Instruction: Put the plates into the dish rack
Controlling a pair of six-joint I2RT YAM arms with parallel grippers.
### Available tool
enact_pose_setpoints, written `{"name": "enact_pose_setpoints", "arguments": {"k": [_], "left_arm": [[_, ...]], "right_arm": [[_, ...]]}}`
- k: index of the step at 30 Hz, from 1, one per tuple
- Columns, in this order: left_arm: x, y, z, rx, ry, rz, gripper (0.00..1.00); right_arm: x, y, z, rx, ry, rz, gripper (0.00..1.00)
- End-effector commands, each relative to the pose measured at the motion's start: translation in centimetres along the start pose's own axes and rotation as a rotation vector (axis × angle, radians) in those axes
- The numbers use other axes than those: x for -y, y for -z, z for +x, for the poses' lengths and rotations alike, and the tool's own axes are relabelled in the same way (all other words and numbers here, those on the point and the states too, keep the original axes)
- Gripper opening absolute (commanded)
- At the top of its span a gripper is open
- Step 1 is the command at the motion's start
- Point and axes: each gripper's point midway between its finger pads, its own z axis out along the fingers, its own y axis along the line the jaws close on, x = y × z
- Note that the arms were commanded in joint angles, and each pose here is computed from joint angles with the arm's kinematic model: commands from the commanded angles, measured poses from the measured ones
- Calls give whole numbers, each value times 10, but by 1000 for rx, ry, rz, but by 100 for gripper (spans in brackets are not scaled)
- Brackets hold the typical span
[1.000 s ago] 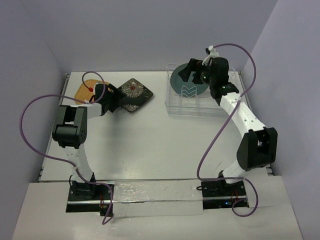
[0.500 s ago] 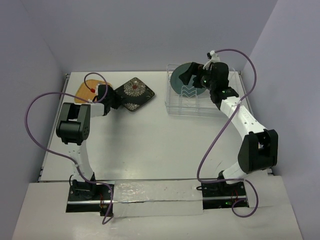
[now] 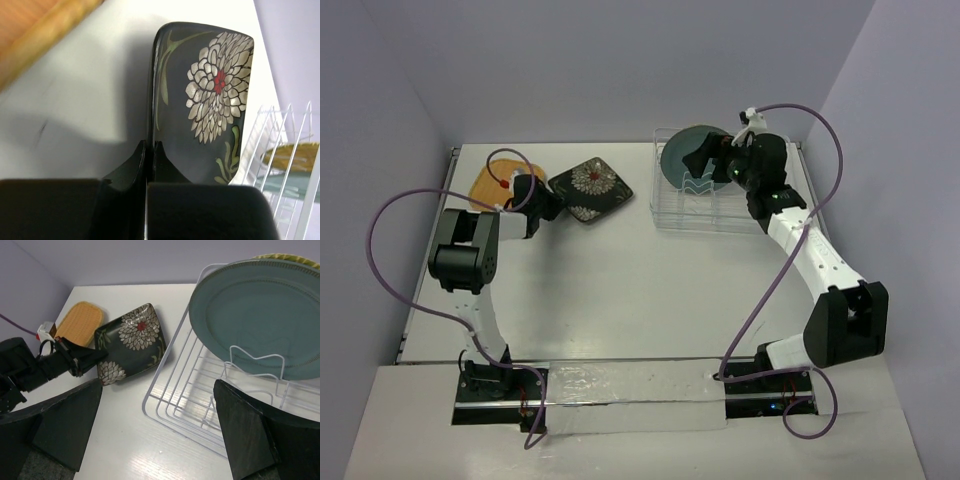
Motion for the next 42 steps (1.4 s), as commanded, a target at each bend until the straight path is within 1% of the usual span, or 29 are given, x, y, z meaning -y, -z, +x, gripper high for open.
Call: {"name": "enact_pose_setpoints", "arguments": {"k": [1,3,6,8,9,13,15,18,21,25,28,33,39,40,42], "left_arm": [[38,48,-7,51,-148,132,0],[35,61,2,46,-183,153,0],[44,91,14,36,-235,228,0],[45,104,19,30,-255,250,0],[56,119,19,43,-267,287,0],[58,159,20,77,-293,350,0],[59,177,27,70,-340,397,0],[67,202,29,88,-363,464,0],[64,216,32,92,-359,483,0],[75,240,33,106,-374,561,0],[83,253,35,100,-373,608,0],[94,268,39,87,-373,680,0],[102,280,46,55,-367,760,0],[102,280,47,53,-360,763,0],[104,282,47,55,-345,776,0]], "right_arm": [[-30,2,3,-1,106,-150,100],[-47,1,17,-49,144,-245,100],[-79,1,43,-129,224,-378,100],[-87,-1,52,-151,247,-397,100],[-89,-1,56,-162,252,-405,100],[-98,-3,81,-220,275,-454,100],[-104,1,103,-290,296,-492,100],[-113,7,128,-339,337,-515,100],[-113,10,142,-385,253,-503,100],[-122,15,167,-433,146,-577,100],[-124,11,180,-462,114,-596,100],[-129,2,185,-460,86,-636,99],[-144,-10,176,-414,88,-706,92],[-147,-13,175,-413,86,-713,83],[-151,-13,177,-422,85,-743,73]]}}
